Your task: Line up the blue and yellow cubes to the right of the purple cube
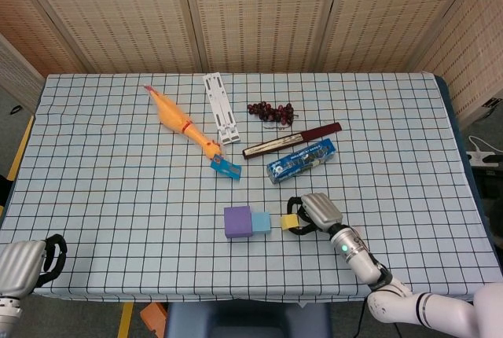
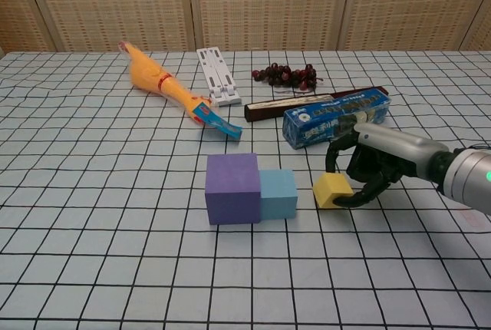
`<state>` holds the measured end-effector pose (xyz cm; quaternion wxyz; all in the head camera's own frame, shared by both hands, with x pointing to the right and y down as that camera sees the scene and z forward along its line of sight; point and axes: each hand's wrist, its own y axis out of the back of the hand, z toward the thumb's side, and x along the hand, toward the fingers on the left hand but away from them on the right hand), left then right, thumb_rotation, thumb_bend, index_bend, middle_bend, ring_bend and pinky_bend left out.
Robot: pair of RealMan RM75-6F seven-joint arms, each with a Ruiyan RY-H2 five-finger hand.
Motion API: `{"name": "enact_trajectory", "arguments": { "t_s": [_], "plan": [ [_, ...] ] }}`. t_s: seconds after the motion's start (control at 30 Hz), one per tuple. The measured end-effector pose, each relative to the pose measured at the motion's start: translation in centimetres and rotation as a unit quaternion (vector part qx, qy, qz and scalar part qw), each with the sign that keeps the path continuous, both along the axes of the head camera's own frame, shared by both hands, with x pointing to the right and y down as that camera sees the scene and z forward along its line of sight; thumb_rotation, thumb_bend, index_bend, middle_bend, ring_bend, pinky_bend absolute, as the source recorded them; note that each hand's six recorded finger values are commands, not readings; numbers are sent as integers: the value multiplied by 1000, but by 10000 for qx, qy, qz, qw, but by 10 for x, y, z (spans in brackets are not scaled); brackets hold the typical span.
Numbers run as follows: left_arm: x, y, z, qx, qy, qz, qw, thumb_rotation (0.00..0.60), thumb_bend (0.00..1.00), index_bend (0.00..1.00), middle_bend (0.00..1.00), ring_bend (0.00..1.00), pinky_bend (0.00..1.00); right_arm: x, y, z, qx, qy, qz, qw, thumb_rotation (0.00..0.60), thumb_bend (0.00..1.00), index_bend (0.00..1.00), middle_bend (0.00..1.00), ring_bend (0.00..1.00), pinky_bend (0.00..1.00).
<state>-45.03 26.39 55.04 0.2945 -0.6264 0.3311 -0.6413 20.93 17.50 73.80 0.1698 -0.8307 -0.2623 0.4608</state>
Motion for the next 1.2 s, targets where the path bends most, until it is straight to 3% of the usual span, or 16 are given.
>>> {"name": "enact_trajectory", "arguments": {
  "t_s": [0.87, 1.2],
  "plan": [
    [-1, -1, -1, 22, 10, -33, 10000, 600, 472, 566, 787, 769, 988, -12, 2, 10, -111, -144, 33, 9998, 600, 142, 544, 944, 909, 1000],
    [-2, -1, -1, 16, 18, -44, 10000, 600, 472, 567, 788, 769, 988, -14, 3, 12, -169, -207, 25, 9996, 600, 142, 430, 944, 909, 1000]
  ]
}}
